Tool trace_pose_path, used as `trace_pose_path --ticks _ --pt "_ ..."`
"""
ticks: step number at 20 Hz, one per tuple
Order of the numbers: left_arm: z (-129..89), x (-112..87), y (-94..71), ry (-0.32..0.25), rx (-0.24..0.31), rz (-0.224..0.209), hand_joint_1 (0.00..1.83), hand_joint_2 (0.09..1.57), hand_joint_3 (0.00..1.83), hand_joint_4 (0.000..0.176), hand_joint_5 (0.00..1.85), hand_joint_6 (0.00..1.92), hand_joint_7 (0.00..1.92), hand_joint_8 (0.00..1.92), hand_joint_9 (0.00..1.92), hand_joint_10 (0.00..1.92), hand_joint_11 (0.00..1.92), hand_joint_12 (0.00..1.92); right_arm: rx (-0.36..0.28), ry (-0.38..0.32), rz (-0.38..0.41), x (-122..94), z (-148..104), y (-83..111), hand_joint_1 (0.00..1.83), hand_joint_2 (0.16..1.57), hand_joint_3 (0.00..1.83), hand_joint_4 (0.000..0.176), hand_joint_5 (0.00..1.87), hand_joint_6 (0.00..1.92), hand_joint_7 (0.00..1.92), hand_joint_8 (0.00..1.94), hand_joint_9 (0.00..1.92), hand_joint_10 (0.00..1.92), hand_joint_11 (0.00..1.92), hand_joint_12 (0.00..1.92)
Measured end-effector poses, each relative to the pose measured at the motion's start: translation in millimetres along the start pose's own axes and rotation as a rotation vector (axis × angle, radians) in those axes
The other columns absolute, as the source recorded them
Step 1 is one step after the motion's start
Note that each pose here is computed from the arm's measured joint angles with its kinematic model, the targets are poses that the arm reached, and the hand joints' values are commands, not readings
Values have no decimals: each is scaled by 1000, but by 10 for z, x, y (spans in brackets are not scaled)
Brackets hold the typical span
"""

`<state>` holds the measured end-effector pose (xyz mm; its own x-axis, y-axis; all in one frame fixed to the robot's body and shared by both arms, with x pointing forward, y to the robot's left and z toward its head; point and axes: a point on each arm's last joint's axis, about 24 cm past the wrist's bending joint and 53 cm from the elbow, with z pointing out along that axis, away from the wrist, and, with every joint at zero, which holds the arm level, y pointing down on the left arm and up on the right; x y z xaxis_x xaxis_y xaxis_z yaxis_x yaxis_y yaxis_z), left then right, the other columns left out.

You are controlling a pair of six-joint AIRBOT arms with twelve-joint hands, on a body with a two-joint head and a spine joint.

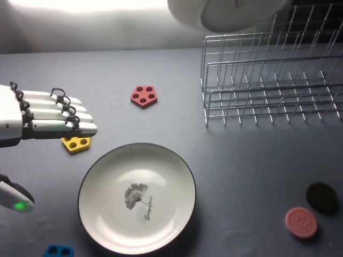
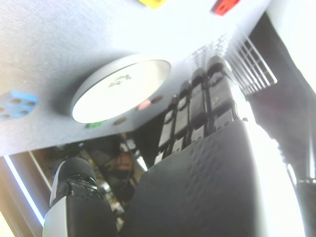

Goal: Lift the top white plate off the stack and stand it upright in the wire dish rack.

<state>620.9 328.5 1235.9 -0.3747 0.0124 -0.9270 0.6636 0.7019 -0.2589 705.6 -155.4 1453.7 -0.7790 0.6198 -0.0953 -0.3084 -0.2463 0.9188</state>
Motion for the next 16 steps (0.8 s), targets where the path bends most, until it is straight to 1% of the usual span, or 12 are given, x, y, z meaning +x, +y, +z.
trace_pose_path --ticks 2,5,8,9,11,12,14,16 --pt "0 -1 -1 0 0 0 165 977 1 0 6 2 32 4 37 2 55 5 6 -8 5 -27 -28 -21 1483 1124 0 0 822 1129 872 835 972 947 851 1509" --pt "0 0 0 0 0 0 176 977 0 0 0 0 24 0 35 0 49 3 26 -9 17 -29 -42 -105 1483 1126 0 0 804 1163 880 829 974 935 843 1514" --pt "0 -1 0 0 0 0 180 984 3 0 4 1 39 5 38 2 44 1 31 -11 23 -40 -70 -125 1479 1152 0 0 767 1267 809 917 910 1007 795 1562" --pt "0 1 0 0 0 1 182 981 1 0 6 2 43 6 48 5 58 7 33 -15 27 -53 -91 -135 1478 1154 0 0 763 1293 823 899 895 1012 786 1570" --pt "0 0 0 0 0 0 165 984 2 0 0 0 23 0 36 0 52 5 41 -22 37 -72 -134 -172 1479 1153 0 0 759 1293 823 902 894 1012 798 1560" --pt "0 0 0 0 0 0 193 978 0 0 0 0 28 3 41 2 59 7 49 -23 37 -72 -148 -204 1479 1150 0 0 766 1261 827 887 920 1002 792 1572" --pt "0 0 0 0 0 2 202 980 0 0 7 2 44 6 49 4 60 8 67 -24 39 -69 -167 -277 1477 1155 0 0 747 1270 826 890 906 1035 781 1594" --pt "0 0 0 0 0 4 196 980 1 0 10 1 48 4 55 4 71 12 74 -23 51 -63 -175 -323 1482 1142 0 0 755 1239 854 895 942 971 804 1562"
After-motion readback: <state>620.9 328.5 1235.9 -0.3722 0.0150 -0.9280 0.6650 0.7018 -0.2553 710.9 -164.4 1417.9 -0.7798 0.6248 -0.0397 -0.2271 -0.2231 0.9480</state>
